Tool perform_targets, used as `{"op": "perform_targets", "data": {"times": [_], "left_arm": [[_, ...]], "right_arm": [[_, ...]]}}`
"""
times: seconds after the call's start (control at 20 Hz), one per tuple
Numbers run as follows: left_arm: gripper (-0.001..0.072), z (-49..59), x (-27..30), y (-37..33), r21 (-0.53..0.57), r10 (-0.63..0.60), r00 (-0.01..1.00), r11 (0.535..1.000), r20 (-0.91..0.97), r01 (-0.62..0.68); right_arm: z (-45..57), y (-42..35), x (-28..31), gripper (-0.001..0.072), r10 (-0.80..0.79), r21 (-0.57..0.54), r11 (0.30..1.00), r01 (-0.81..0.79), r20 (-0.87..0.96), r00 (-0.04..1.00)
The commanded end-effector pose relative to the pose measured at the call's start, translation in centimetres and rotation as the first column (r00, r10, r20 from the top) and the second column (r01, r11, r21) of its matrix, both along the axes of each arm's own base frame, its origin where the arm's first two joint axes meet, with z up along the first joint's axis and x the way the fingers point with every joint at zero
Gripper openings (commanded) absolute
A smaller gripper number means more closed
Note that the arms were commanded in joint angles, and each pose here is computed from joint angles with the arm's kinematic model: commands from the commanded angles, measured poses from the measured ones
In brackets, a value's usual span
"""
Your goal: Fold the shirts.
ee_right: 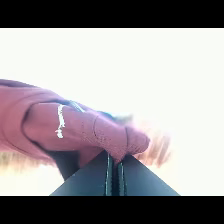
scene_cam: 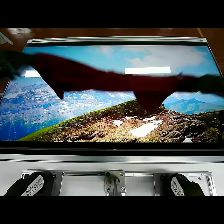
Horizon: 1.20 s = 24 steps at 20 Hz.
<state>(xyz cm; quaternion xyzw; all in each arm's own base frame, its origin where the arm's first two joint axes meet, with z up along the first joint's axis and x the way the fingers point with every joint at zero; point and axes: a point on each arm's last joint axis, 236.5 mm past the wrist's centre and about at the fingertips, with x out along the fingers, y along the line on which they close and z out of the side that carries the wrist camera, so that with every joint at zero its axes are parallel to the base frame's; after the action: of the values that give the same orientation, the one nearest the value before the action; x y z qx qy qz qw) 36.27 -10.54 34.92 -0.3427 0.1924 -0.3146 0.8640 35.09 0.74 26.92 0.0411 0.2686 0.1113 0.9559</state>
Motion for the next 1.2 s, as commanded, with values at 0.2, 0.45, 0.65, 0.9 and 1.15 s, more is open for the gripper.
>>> {"op": "perform_targets", "data": {"times": [0.2, 0.45, 0.65, 0.9, 1.15], "left_arm": [[0.0047, -0.1, -10.6, 7.0, 0.486, 0.300, 0.944, 0.851, -0.139, -0.199], [0.0047, -9.6, -12.2, 7.0, 0.463, 0.219, 0.860, 0.886, -0.461, 0.022], [0.0048, -20.7, -13.9, 5.8, 0.289, 0.092, 0.679, 0.940, -0.729, 0.182], [0.0048, -30.9, -13.4, 5.6, 0.193, 0.086, 0.577, 0.973, -0.812, 0.128], [0.0047, -34.9, -5.8, 7.3, 0.162, 0.157, 0.649, 0.985, -0.744, -0.053]], "right_arm": [[14.5, -1.8, -9.4, 0.0061, -0.142, -0.174, 0.963, 0.207, 0.328, 0.934], [8.4, -0.8, -11.1, 0.0061, -0.109, -0.184, 0.976, 0.117, 0.056, 0.992], [1.0, -1.7, -10.7, 0.0061, -0.124, -0.170, 0.981, 0.092, -0.189, 0.974], [-14.2, -1.6, -8.2, 0.0061, -0.107, -0.039, 0.994, 0.100, -0.439, 0.892], [-22.3, -1.2, -2.7, 0.0061, -0.139, 0.128, 0.971, 0.203, -0.386, 0.912]]}}
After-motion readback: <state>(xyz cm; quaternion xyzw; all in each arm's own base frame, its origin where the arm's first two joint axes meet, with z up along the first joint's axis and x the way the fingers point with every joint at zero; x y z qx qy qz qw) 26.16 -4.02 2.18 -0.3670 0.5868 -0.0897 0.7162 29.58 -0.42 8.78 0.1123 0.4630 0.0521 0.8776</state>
